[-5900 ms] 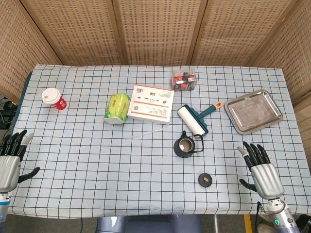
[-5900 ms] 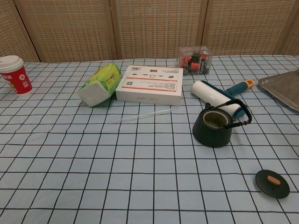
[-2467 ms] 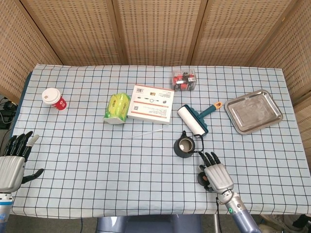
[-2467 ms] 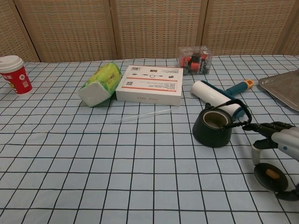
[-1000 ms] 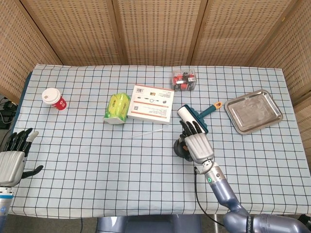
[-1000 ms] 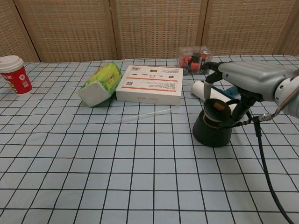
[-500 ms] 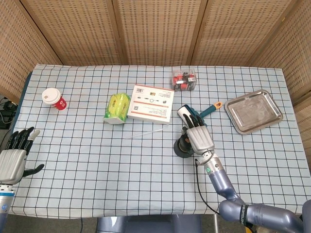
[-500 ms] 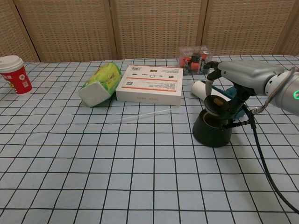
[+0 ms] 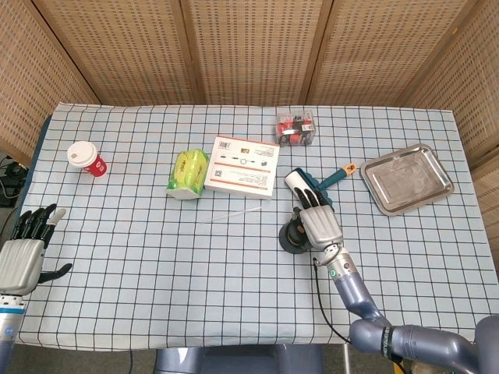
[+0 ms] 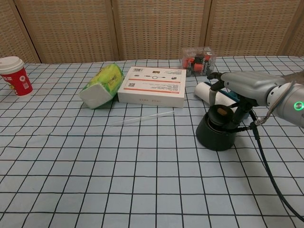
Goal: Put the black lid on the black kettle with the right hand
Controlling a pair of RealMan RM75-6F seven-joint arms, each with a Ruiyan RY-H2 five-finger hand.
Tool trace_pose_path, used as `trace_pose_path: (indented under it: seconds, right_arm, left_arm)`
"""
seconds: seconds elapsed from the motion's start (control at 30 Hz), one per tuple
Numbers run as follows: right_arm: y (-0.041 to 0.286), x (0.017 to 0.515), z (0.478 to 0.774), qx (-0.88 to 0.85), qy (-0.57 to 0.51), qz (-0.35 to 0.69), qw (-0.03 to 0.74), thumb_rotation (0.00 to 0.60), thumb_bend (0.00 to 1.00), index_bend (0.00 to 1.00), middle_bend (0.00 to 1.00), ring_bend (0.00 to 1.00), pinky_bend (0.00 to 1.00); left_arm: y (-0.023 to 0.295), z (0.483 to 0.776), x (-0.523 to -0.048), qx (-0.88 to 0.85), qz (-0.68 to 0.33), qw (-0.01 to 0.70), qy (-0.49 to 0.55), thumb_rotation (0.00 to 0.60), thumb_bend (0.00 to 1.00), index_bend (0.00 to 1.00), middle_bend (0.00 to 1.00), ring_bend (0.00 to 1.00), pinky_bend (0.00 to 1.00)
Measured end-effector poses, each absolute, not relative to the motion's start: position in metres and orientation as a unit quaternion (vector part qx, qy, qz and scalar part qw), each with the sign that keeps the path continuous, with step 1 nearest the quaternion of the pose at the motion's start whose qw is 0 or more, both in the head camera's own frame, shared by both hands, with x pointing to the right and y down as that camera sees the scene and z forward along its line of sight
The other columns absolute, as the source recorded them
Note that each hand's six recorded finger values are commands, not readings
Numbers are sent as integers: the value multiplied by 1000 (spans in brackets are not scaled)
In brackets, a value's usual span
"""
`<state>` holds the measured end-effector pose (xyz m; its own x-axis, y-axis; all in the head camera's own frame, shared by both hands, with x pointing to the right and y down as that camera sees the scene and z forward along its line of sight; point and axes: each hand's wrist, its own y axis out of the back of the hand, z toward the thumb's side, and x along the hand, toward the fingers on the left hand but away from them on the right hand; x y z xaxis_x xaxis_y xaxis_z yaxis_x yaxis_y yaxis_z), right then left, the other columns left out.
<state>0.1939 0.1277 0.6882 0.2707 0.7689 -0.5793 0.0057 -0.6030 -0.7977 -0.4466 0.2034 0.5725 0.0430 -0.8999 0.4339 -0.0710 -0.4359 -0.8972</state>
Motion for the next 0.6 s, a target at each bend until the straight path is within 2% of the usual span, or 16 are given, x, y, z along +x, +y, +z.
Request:
trace_pose_path:
  seconds: [0.17,0.33,0.6]
  right_arm:
    - [129,191,691,-716,-269,539,352,600,373,517,66,0,0]
    - [129,190,691,-717,-269,538,352,600,352,411,16,0,0]
    - [126,187,681,-719,-276,529,356,600,337,353,0,0,0]
  left_arm:
    - [204,572,-447,-624,-572,362,390,600,49,0,0,0,0]
    - [204,572,-448,-625,-573,361,389,600,49,0,0,0,0]
    - [203,572,-448,-625,-574,360,388,600,49,0,0,0,0]
